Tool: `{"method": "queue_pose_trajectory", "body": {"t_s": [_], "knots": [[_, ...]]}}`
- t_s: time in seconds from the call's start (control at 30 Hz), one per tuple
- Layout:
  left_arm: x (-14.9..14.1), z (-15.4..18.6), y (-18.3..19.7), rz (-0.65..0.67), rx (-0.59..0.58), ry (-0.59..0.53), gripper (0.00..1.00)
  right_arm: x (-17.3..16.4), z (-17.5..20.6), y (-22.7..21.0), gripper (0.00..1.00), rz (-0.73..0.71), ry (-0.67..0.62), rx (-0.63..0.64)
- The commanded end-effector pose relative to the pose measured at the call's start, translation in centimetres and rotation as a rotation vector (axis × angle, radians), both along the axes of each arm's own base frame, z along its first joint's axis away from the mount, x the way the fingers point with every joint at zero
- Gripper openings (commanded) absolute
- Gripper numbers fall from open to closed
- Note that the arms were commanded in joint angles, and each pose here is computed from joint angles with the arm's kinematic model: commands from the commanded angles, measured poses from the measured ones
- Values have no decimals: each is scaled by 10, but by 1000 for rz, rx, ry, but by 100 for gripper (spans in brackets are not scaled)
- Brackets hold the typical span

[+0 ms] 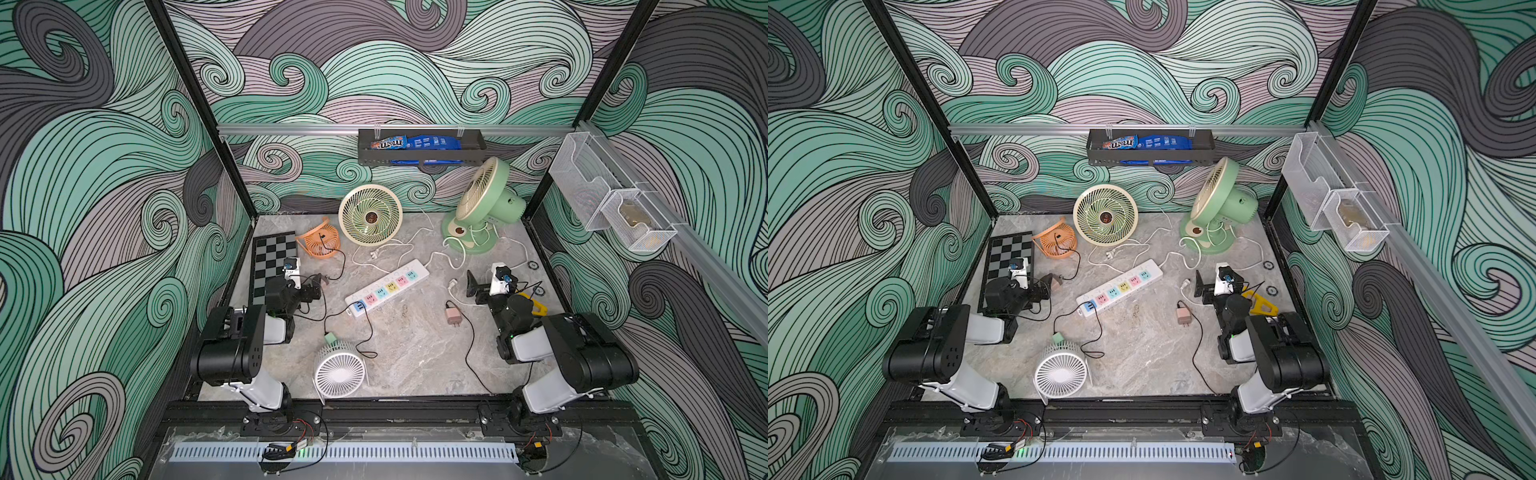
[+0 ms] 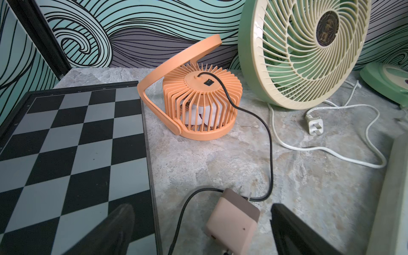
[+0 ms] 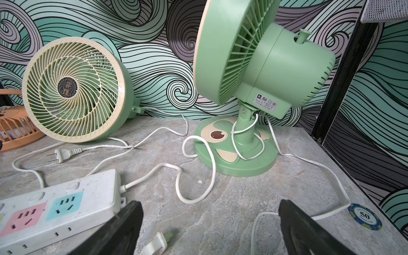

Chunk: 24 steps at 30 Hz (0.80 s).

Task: Unplug the desk fan from the power strip
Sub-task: Reset both arms

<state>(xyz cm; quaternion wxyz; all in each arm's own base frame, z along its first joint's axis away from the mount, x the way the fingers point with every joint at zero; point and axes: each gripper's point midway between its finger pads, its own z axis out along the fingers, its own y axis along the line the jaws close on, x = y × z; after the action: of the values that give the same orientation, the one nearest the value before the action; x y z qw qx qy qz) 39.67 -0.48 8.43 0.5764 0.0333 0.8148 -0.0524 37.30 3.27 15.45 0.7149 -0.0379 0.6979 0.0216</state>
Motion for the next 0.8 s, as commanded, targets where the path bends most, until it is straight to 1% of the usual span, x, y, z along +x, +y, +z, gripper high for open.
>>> {"method": "queue_pose_trajectory", "body": {"t_s": [0.0, 0.1, 0.23, 0.27, 0.33, 0.4, 0.43, 0.5, 0.53, 0.63, 0.77], "knots": [[3, 8, 0, 0, 16, -18, 99, 4, 0, 2, 99, 13, 0, -8], [3, 8, 0, -1, 17, -20, 99, -4, 3, 5, 99, 23, -18, -18], [3, 8, 0, -1, 17, -18, 99, -34, 16, 13, 99, 74, -123, -41], [3, 8, 0, 0, 17, -17, 99, -38, 21, 10, 99, 61, -152, -33], [3, 7, 0, -1, 16, -17, 99, -41, 24, -1, 99, 6, -167, -4], [3, 8, -1, -2, 17, -19, 99, -41, 23, -25, 99, -135, -159, 52], [3, 8, 0, -1, 17, -18, 99, -48, 26, -32, 99, -176, -177, 79], [3, 7, -1, -2, 17, -17, 99, -55, 33, -24, 99, -132, -218, 63], [3, 7, 0, -1, 17, -16, 99, -50, 33, -20, 99, -120, -213, 51], [3, 7, -1, -1, 17, -16, 99, -24, 19, -4, 99, -99, -121, -29], [3, 7, 0, 1, 18, -16, 99, -16, 12, -2, 99, -108, -85, -36]]}}
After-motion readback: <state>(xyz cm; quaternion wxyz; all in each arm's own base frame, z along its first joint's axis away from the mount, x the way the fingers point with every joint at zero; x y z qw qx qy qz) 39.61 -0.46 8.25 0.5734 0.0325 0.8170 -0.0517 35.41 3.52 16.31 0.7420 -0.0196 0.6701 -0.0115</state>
